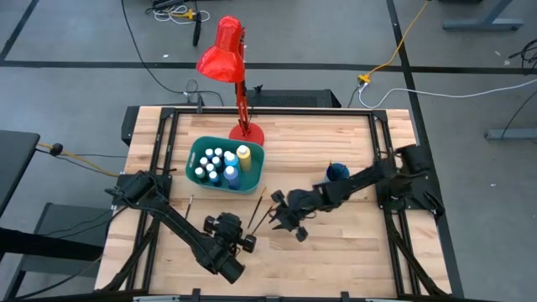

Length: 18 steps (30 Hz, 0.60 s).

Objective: Pick & Place Paint Supplies
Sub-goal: Put the black gold paint brush into the blue cup

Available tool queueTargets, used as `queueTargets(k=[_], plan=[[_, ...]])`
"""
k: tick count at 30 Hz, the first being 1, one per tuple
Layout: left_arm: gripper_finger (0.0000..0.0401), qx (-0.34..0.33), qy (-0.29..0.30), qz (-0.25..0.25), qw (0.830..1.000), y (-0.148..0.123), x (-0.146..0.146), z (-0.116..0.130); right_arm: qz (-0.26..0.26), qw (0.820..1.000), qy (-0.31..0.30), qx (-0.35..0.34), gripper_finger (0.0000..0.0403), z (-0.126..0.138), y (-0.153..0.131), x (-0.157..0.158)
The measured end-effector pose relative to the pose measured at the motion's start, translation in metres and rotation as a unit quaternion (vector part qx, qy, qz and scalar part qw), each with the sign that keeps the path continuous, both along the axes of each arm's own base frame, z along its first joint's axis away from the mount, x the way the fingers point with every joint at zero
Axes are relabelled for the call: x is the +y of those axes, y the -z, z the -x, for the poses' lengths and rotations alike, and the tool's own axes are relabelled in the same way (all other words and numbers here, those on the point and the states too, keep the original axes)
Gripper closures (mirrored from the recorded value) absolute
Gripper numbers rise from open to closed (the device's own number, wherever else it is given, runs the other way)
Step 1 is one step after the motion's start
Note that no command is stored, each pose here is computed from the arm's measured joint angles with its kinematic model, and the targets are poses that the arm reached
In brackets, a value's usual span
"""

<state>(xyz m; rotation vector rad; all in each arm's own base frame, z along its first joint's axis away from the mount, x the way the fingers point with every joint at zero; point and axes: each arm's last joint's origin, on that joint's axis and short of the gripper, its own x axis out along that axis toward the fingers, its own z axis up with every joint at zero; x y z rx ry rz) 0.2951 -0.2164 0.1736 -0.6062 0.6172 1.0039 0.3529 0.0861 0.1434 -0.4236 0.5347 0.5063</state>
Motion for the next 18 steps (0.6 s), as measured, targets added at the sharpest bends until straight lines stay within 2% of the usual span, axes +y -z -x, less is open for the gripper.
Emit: queueTargets(k=[4,9,18], plan=[[0.0383,0.0,0.0,0.0,1.0,0.0,0.0,0.0,-0.018,0.999,0.019,0.026,0.0286,-0.017,0.015,-0.017],[0.0383,-0.003,0.0,0.002,1.0,0.0,0.0,0.0,-0.064,0.997,-0.011,0.046,0.0286,-0.022,0.027,-0.038],[0.0383,-0.005,-0.001,0.003,1.0,0.0,0.0,-0.001,-0.068,0.997,0.013,0.045,0.0286,-0.028,0.043,-0.058]])
